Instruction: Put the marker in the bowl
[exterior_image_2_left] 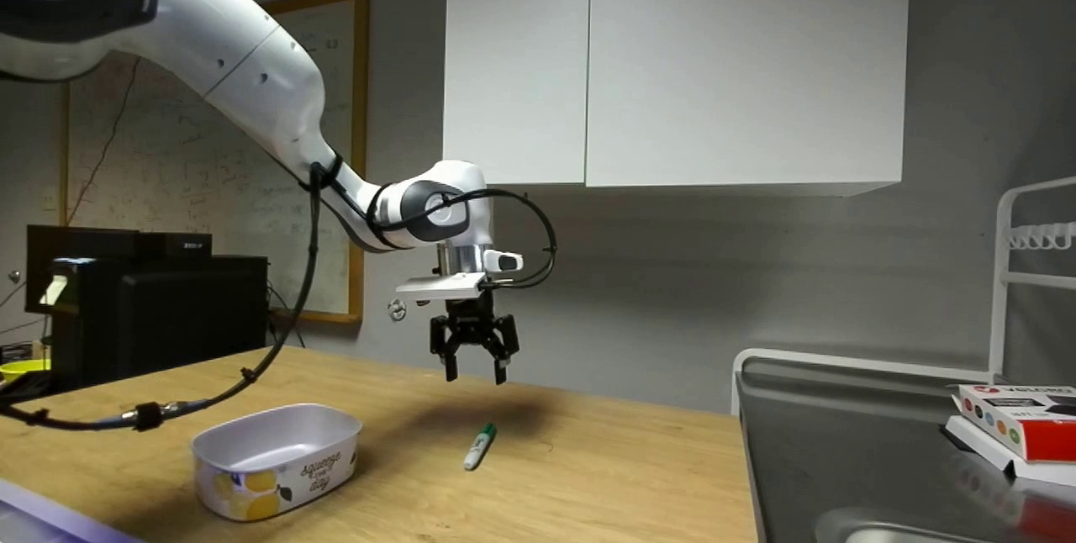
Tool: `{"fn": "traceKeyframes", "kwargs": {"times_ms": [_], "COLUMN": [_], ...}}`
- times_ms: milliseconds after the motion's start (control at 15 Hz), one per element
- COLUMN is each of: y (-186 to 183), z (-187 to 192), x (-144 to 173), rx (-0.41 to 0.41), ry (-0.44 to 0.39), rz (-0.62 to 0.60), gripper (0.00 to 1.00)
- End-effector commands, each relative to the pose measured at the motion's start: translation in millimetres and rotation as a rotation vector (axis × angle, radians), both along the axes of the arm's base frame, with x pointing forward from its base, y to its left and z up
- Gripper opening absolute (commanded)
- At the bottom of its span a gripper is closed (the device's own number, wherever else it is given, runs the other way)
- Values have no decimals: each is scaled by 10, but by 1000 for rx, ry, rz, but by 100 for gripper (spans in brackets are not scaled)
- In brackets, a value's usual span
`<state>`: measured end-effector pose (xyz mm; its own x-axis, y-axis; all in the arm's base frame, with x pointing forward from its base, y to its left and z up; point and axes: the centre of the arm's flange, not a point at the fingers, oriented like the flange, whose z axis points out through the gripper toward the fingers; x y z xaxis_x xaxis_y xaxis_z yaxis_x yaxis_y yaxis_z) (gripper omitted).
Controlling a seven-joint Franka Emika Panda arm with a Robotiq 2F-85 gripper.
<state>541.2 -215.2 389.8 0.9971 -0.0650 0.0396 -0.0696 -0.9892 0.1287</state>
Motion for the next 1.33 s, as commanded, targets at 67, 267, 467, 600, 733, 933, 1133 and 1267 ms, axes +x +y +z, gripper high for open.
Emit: {"fn": "traceKeyframes", "kwargs": {"times_ms": [67, 267, 467, 600, 733, 933, 1133, 1267], "y": [-235, -334, -346, -308, -255, -201, -167, -160], "z": [-210, -365, -440, -493, -537, -610, -699, -770], "x": [129, 155, 171, 201, 220, 250, 276, 289], "rx": [17, 24, 32, 34, 36, 40, 49, 59], "ry": [60, 92, 106, 117, 127, 148, 178, 200], "rz": [39, 53, 73, 89, 108, 127, 139, 140], "gripper": [100, 100, 100, 100, 100, 100, 100, 100]}}
